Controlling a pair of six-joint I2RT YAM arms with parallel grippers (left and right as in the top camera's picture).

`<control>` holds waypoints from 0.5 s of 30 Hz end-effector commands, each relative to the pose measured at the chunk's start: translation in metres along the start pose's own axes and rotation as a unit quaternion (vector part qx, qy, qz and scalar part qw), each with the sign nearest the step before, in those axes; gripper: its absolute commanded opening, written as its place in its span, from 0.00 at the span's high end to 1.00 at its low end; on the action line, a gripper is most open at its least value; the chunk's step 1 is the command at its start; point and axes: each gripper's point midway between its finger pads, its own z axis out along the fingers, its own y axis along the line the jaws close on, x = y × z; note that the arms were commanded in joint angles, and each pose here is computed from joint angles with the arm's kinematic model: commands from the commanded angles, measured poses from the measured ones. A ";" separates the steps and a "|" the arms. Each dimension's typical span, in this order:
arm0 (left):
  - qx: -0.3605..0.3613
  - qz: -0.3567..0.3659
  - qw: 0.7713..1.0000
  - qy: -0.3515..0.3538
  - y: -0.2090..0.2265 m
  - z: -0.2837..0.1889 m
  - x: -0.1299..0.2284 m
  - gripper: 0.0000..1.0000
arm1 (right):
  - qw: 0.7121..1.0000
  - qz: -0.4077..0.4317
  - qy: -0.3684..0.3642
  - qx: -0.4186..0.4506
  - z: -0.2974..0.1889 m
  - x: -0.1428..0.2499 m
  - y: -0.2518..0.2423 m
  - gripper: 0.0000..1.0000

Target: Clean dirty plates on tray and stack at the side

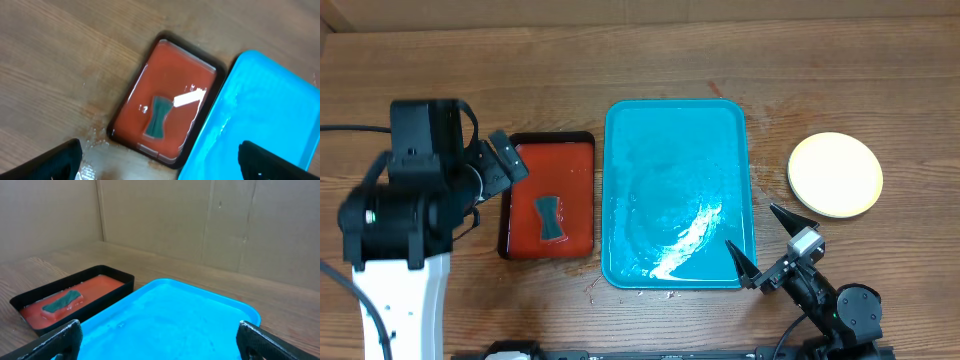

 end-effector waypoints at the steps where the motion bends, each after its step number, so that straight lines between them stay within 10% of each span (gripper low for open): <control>1: 0.061 0.011 0.996 -0.066 -0.012 -0.013 -0.002 0.00 | 1.000 0.001 -0.002 -0.001 0.000 0.002 0.001 0.00; 7: 0.242 0.127 0.941 -0.202 -0.059 -0.009 0.011 0.00 | 1.000 0.001 -0.002 -0.001 0.000 0.002 0.001 0.00; 15: 0.267 0.134 0.914 -0.275 -0.029 0.016 0.066 0.00 | 1.000 0.001 -0.002 -0.001 0.000 0.002 0.001 0.00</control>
